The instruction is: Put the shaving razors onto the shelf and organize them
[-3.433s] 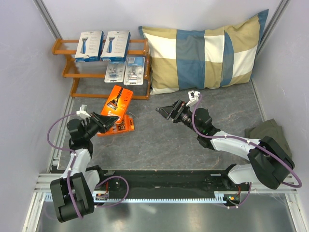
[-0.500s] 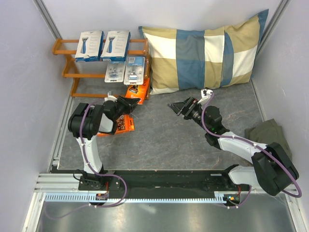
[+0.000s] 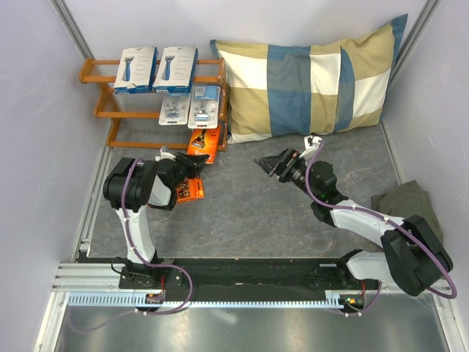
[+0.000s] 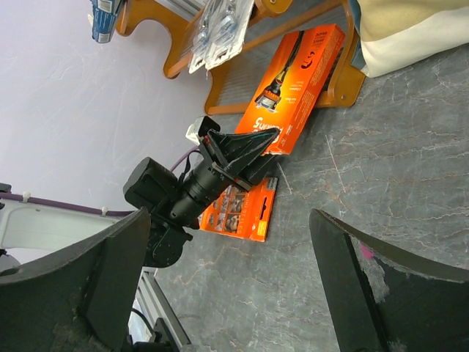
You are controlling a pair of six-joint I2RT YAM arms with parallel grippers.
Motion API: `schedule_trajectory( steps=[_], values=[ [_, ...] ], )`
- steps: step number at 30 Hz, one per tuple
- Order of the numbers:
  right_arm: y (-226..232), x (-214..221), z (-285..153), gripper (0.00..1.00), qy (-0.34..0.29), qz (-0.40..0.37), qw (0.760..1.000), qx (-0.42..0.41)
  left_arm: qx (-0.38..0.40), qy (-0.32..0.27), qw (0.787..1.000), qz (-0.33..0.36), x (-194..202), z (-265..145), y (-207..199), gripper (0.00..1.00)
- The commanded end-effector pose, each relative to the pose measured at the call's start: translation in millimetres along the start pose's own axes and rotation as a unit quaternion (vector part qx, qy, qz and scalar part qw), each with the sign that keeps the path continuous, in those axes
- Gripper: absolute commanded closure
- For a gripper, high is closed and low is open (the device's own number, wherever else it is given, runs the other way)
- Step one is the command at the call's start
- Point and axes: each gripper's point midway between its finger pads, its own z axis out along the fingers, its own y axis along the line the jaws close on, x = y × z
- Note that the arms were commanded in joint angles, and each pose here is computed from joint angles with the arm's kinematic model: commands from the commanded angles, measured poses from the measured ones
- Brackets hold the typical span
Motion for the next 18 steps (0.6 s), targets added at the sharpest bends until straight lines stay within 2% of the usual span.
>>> schedule_trajectory(
  steps=[1, 18],
  values=[
    [7, -5, 0, 0.02, -0.008, -0.005, 1.0, -0.02, 0.038, -0.023, 0.999, 0.0, -13, 10, -22, 0.98],
    [5, -7, -1, 0.02, -0.007, -0.008, 1.0, -0.017, 0.02, -0.023, 0.999, 0.012, -17, 57, -24, 0.98]
  ],
)
